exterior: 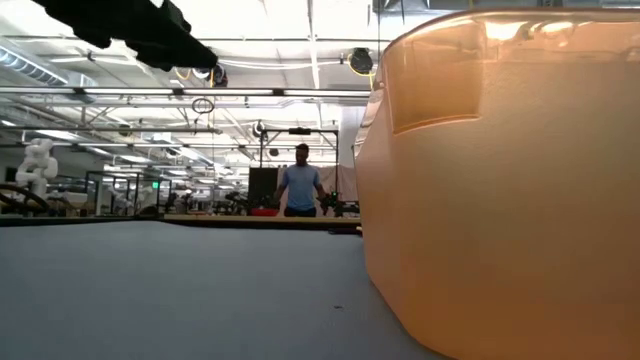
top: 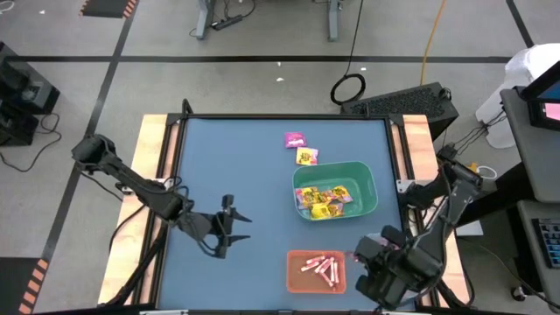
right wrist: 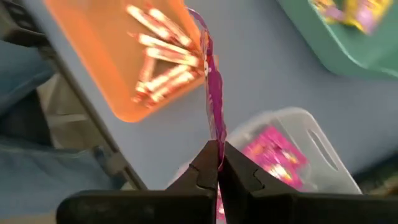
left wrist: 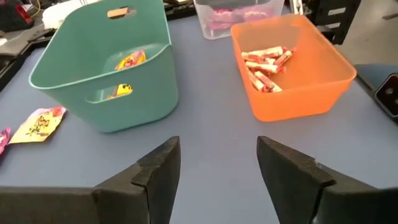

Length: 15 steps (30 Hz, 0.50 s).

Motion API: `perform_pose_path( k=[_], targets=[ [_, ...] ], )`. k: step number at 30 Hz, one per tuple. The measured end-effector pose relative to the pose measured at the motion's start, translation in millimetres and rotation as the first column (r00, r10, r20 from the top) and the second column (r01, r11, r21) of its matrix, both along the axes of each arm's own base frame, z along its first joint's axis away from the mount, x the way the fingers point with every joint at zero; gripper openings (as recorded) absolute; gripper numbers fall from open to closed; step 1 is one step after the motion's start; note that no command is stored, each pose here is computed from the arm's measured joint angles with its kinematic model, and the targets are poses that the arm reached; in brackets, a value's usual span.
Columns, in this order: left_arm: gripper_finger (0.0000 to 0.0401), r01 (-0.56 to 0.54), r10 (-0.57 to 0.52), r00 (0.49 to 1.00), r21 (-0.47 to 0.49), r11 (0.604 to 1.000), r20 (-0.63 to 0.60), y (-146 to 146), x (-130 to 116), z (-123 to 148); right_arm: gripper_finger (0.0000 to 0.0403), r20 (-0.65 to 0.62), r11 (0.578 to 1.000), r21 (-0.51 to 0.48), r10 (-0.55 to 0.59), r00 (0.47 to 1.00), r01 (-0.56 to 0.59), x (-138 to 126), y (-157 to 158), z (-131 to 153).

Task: Sort candy
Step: Put the purple candy pack into the transparent bin

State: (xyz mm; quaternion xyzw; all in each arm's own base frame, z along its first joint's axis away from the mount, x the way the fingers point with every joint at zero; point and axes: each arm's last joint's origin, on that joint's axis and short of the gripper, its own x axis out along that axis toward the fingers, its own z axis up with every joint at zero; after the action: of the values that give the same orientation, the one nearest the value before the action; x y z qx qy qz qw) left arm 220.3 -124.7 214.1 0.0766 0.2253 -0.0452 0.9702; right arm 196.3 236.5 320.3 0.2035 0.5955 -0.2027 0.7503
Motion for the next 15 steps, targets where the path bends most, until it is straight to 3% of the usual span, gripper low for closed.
perform_pose_path(
  k=[7,15],
  targets=[
    [0.0217,-0.004,0.004,1.0,0.006,1.0,-0.013,0,2,-3,0.0,-0.09,0.991,-0.084,-0.108,0.99,0.1,-20,9,-9],
    [0.0217,0.004,-0.004,1.0,0.022,1.0,-0.01,0,2,-3,0.0,-0.295,0.979,-0.14,-0.184,0.938,0.148,-29,29,-52]
  ],
)
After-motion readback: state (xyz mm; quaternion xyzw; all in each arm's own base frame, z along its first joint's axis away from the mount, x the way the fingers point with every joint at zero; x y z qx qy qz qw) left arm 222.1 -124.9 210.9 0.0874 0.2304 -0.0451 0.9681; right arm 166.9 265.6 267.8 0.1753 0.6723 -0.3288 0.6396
